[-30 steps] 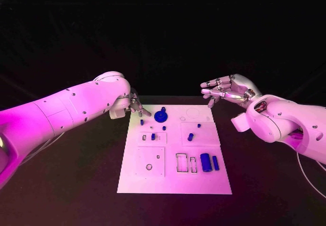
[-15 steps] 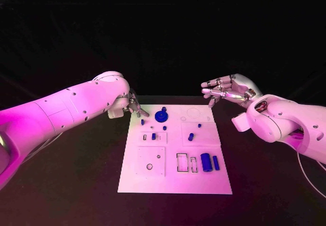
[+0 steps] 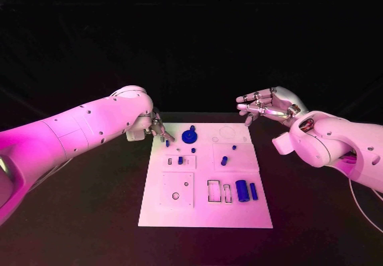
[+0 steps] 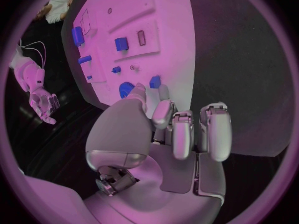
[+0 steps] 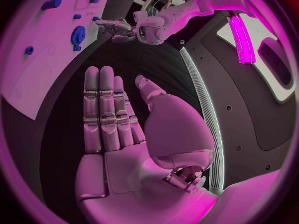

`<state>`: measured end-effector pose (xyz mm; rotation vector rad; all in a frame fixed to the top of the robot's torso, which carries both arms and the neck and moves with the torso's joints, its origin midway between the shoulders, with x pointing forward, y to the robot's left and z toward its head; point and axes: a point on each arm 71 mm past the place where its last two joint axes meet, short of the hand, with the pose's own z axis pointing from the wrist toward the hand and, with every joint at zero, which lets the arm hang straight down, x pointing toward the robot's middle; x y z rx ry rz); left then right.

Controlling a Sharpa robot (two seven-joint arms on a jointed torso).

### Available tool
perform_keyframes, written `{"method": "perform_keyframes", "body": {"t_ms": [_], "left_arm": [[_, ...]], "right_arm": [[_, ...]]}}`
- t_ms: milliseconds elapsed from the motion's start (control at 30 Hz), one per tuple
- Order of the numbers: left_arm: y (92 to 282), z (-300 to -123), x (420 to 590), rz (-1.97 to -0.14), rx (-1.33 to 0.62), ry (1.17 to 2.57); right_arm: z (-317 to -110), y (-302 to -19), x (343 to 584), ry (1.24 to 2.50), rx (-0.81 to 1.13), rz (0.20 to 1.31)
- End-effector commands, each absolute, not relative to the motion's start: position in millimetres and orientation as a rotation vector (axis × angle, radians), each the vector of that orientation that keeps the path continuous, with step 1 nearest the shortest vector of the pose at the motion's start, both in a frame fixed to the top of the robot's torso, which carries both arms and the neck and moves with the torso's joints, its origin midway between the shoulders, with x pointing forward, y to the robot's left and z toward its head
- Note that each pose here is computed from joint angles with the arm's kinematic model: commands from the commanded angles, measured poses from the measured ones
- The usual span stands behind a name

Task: Assemble the parts on the task board

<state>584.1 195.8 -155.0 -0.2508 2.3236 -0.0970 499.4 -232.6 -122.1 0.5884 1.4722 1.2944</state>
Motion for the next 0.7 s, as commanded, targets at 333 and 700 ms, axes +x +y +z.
{"method": "perform_keyframes", "body": {"t_ms": [333,700], "left_arm": [[190.5,-157.5,583.0,-0.118,-0.233,2.351],[187.6,-160.9,582.6,-0.116,-0.230,2.359]], "right_arm": [[-122.2,-230.6,498.6,1.479,0.577,1.309],[-122.4,-229.7,498.5,1.484,0.576,1.312]]}}
